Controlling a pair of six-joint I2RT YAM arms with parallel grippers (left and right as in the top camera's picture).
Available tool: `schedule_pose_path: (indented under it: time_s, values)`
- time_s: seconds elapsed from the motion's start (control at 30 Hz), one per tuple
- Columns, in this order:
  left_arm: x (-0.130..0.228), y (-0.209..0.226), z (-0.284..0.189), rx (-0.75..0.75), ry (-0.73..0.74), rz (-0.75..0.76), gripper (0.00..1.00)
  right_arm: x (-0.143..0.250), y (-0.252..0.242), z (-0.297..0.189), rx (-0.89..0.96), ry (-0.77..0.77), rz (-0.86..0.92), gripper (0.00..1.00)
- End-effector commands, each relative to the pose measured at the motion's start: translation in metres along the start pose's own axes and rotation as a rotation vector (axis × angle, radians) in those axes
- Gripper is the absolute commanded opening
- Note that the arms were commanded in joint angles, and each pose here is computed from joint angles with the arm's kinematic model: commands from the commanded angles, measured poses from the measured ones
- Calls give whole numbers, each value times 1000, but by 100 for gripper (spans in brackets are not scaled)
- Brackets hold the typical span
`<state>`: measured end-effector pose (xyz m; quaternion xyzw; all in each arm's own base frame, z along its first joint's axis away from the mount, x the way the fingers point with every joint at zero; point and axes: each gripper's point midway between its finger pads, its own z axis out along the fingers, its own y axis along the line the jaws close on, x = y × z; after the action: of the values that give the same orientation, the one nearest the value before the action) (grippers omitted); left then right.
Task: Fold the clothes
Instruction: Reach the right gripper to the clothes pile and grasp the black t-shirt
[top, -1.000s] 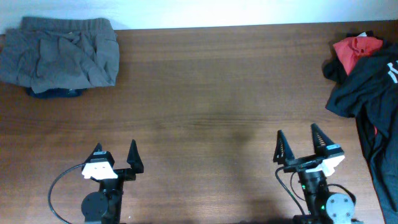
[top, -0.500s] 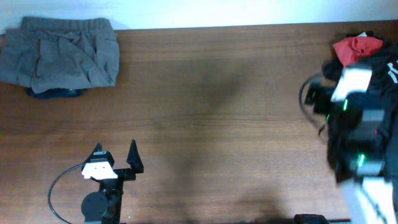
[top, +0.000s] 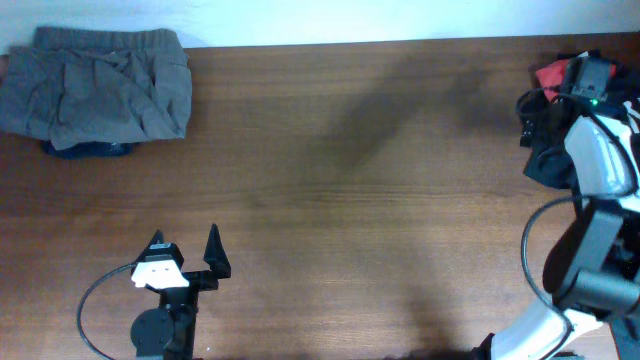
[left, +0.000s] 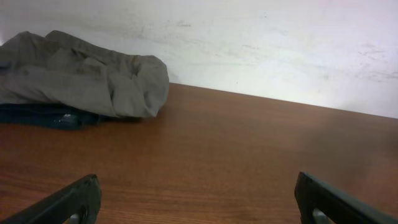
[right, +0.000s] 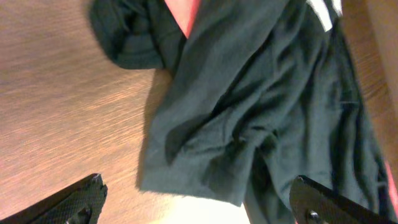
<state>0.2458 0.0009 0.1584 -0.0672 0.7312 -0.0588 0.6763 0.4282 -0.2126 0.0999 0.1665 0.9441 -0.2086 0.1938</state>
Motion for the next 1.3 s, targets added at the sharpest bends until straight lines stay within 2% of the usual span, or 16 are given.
schedule_pose_path:
  time_s: [0.0,0.2,0.4,0.63,0.7,0.97,1.1,1.27]
  values:
    - [2,2,0,-8,0,15,99,-12,-16,19,109,-25,22,99]
    - [2,2,0,-7,0,15,99,-12,-14,46,119,-31,37,96]
    - [2,2,0,-8,0,15,99,5,-20,62,123,29,95,83]
    - [2,2,0,-8,0,15,99,9,2,67,-44,45,161,82]
    - [2,2,0,-8,0,15,99,10,4,69,-47,50,215,81]
    - [2,2,0,-8,0,15,99,26,10,83,-44,103,212,78]
    - [2,2,0,-8,0,15,99,27,9,83,-36,110,228,71]
    - [2,2,0,-8,0,15,99,27,9,83,-36,109,228,67]
